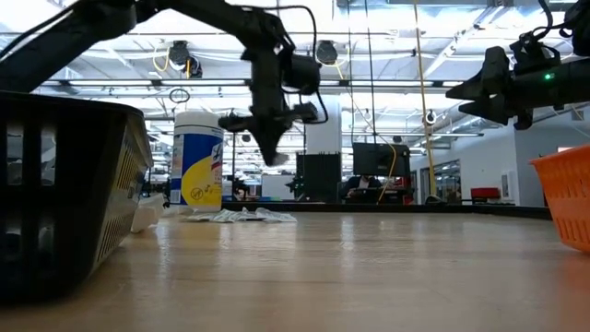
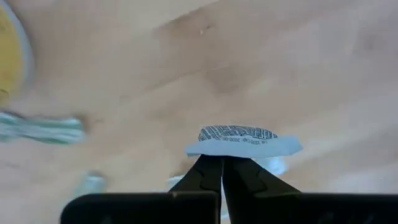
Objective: Pick & Place First Aid Supplies
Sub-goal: Put the towelette pack into the black bin
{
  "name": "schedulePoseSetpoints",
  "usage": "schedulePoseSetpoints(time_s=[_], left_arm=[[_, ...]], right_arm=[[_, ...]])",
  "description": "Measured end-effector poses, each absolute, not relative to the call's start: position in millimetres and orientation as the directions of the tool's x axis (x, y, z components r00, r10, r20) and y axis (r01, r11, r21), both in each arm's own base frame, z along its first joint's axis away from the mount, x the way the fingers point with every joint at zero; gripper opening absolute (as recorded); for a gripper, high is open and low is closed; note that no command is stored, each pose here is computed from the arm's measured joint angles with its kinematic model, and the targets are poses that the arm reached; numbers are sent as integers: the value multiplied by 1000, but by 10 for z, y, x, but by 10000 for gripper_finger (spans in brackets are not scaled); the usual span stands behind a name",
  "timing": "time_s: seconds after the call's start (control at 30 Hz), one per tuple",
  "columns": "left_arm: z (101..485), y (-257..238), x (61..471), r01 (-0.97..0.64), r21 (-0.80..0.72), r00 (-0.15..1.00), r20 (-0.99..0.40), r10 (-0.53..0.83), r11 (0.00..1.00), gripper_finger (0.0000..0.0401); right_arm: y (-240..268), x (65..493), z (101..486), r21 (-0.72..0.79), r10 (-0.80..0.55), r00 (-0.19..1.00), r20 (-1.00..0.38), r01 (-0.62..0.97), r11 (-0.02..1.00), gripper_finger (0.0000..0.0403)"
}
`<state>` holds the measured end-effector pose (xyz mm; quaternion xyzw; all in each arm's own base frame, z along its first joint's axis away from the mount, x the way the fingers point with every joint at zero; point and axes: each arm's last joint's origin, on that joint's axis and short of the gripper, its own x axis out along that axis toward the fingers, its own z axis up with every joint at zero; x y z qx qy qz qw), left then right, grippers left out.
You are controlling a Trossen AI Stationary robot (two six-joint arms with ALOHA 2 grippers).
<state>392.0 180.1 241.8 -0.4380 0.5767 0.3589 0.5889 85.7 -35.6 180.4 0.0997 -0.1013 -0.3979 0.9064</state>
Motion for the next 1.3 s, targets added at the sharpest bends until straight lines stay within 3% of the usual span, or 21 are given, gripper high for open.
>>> schedulePoseSetpoints(time_s=[0.2, 0.4, 0.87, 1.13, 1.3], left_arm=[[2651, 1354, 3863, -661, -30, -25, -998, -61, 750, 1], [2865, 724, 3881, -364, -15, -35, -999, -30, 931, 1], [2925, -1193, 3738, 32, -97, -51, -994, -95, 995, 0], [2914, -1834, 3480, 45, -116, -81, -990, -112, 992, 0], [2671, -2040, 3433, 8, -103, -88, -991, -102, 995, 0]], right_arm=[[-356, 857, 1804, 261, -741, 663, 104, 701, 664, 267], [-356, 857, 1804, 262, -741, 663, 105, 701, 664, 267], [-356, 857, 1804, 262, -741, 663, 105, 701, 664, 267], [-356, 857, 1804, 261, -741, 663, 105, 701, 664, 267], [-356, 857, 1804, 261, -741, 663, 104, 701, 664, 267]])
